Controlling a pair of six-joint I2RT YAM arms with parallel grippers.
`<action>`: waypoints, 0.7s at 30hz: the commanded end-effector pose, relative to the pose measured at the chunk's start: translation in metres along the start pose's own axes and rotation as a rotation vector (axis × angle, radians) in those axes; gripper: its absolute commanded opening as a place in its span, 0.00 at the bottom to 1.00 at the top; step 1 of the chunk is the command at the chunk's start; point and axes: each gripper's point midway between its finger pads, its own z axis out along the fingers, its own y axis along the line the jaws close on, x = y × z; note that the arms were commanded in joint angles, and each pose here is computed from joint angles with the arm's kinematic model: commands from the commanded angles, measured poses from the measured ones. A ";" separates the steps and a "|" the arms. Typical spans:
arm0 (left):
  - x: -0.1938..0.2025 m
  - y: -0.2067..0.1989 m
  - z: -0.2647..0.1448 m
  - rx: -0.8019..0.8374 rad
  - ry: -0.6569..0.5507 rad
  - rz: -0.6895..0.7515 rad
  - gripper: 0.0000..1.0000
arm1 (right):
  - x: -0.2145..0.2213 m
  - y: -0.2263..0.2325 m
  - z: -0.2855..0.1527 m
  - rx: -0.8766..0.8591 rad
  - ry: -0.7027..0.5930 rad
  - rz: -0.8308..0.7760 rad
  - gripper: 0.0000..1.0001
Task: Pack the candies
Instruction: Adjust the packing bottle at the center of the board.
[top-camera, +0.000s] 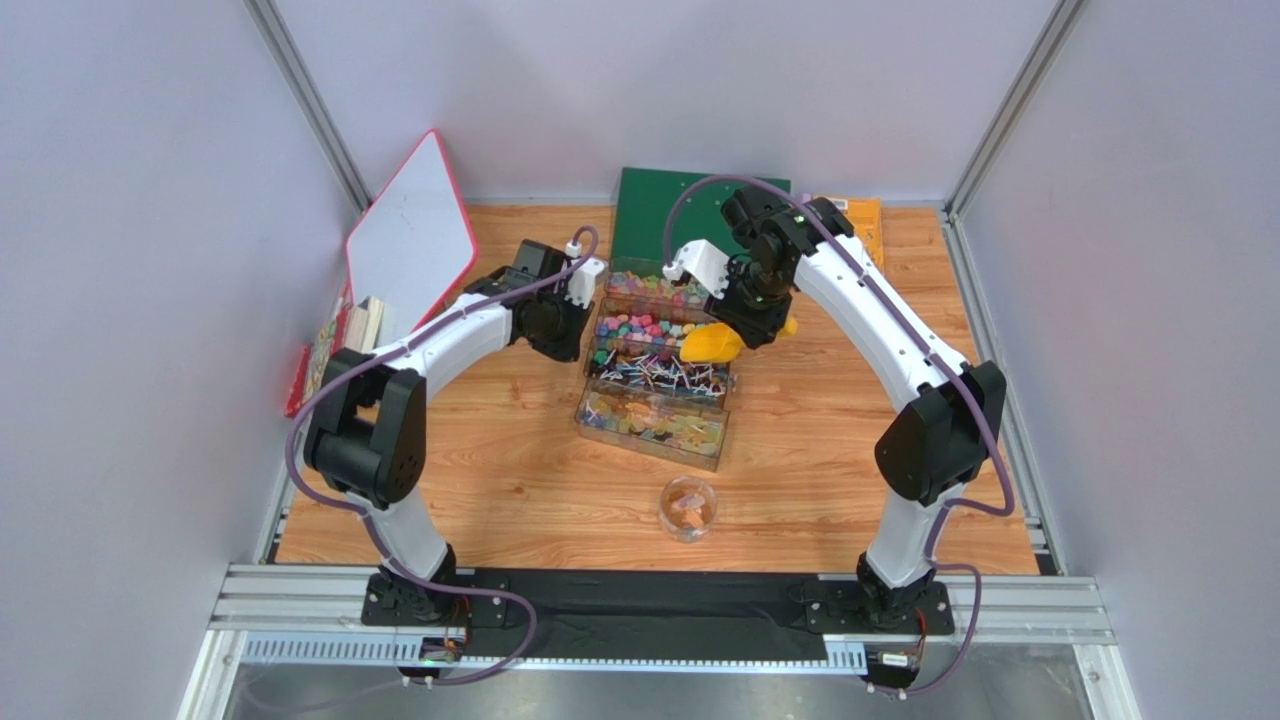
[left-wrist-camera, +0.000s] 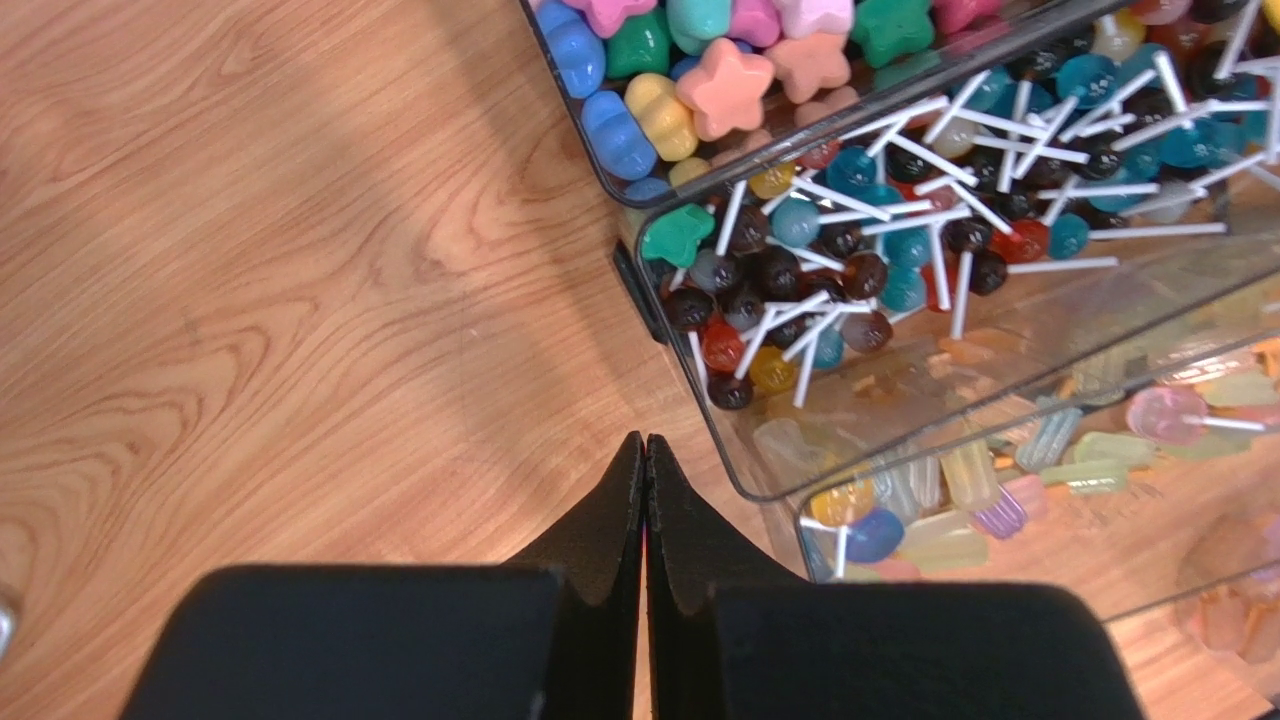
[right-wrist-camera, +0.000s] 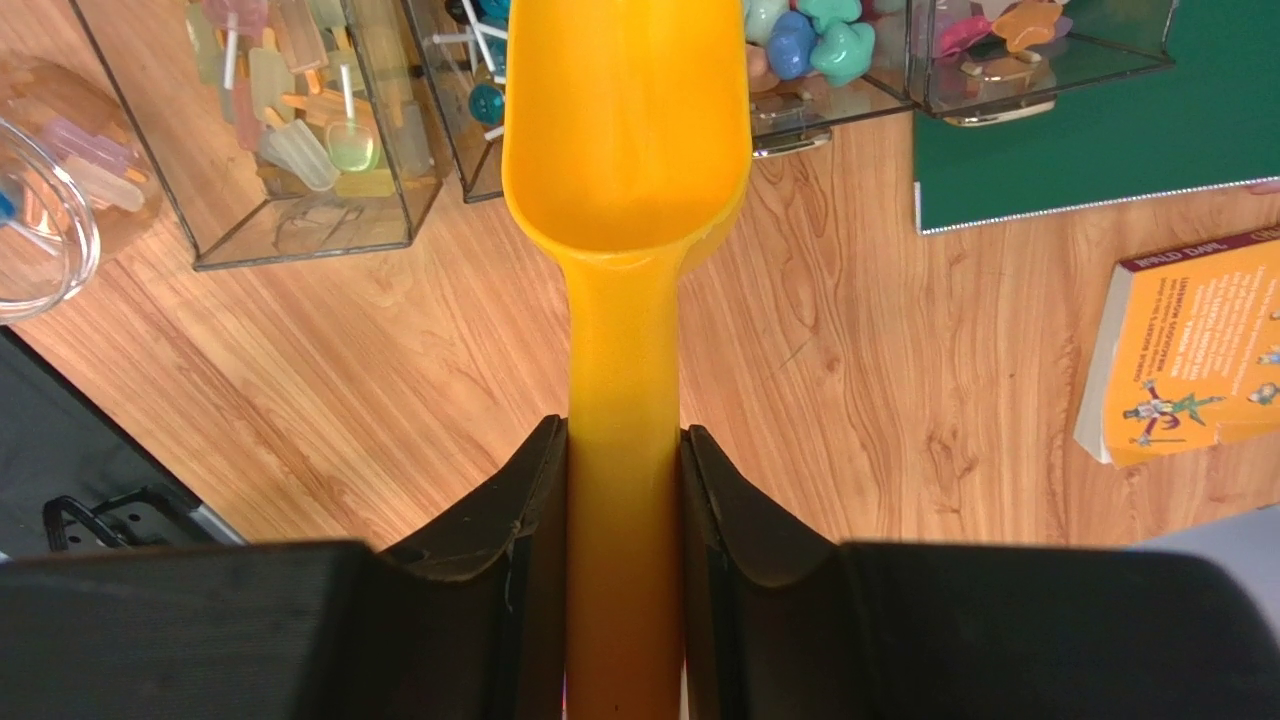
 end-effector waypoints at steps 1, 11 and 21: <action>-0.005 0.003 0.015 -0.003 -0.010 -0.013 0.00 | 0.066 0.034 -0.027 -0.104 0.317 -0.066 0.00; 0.013 -0.010 0.034 0.072 0.047 -0.106 0.00 | 0.088 0.038 -0.024 -0.106 0.424 -0.146 0.00; 0.020 -0.038 0.035 0.145 0.054 -0.099 0.00 | 0.101 0.048 -0.021 -0.132 0.462 -0.129 0.00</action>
